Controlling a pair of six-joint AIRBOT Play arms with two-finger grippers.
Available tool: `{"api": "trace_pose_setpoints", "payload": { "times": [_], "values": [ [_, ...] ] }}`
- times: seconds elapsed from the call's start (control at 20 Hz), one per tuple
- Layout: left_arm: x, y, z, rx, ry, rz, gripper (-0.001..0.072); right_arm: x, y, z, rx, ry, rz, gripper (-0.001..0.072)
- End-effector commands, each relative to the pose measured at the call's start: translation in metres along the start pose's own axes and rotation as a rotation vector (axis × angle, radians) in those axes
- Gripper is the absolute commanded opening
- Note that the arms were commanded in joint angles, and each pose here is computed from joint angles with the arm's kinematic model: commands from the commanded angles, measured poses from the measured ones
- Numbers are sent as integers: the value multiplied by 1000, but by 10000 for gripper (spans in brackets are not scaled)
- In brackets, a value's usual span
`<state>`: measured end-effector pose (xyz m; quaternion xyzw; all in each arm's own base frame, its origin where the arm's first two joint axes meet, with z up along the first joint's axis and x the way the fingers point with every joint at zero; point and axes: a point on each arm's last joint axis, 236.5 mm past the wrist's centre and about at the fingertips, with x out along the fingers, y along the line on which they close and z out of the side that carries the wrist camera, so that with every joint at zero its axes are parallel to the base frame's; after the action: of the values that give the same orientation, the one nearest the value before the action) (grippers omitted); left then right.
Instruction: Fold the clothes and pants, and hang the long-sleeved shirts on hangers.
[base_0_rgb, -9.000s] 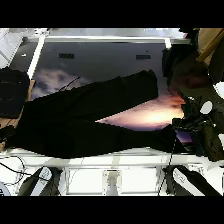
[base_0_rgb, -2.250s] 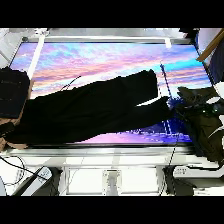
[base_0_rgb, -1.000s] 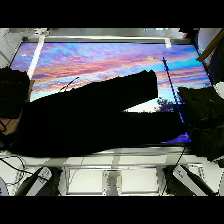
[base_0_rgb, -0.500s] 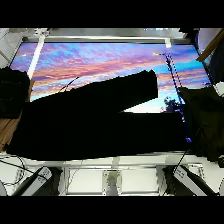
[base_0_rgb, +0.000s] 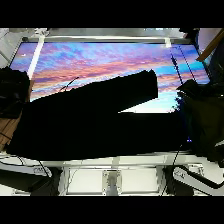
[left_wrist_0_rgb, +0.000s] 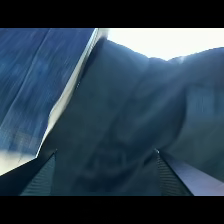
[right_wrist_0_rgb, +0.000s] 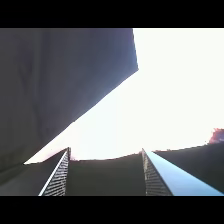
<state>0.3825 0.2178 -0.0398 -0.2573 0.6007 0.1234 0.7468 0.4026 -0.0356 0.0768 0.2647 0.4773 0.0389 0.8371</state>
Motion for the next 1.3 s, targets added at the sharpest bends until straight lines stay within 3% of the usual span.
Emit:
{"api": "trace_pose_setpoints", "payload": {
  "times": [0.0,0.1,0.3,0.45,0.5,0.6,0.65,0.75,1.0,1.1,1.25],
  "values": [
    [32,-1,28,-12,-59,-33,698,14,16,9,17,-34,15,487],
    [38,-6,39,35,-100,-38,638,17,24,9,5,-41,22,487],
    [46,-25,50,133,-99,-43,617,21,36,7,-3,-39,34,486],
    [46,-44,46,232,-55,-60,472,22,38,6,4,-33,37,486],
    [44,-47,43,261,-40,-65,454,22,37,6,4,-34,32,486],
    [40,-45,37,278,-2,-52,68,22,36,6,3,-34,31,486],
    [38,-37,35,291,13,-20,20,22,36,7,2,-37,30,486],
    [35,-22,32,313,37,45,20,22,36,11,2,-54,27,486],
    [34,-20,30,317,47,53,20,22,35,19,3,-88,24,485],
    [28,-22,40,314,6,60,20,24,33,19,26,-85,24,446],
    [0,-28,78,235,-148,77,20,51,19,12,62,-28,12,443]
  ]
}}
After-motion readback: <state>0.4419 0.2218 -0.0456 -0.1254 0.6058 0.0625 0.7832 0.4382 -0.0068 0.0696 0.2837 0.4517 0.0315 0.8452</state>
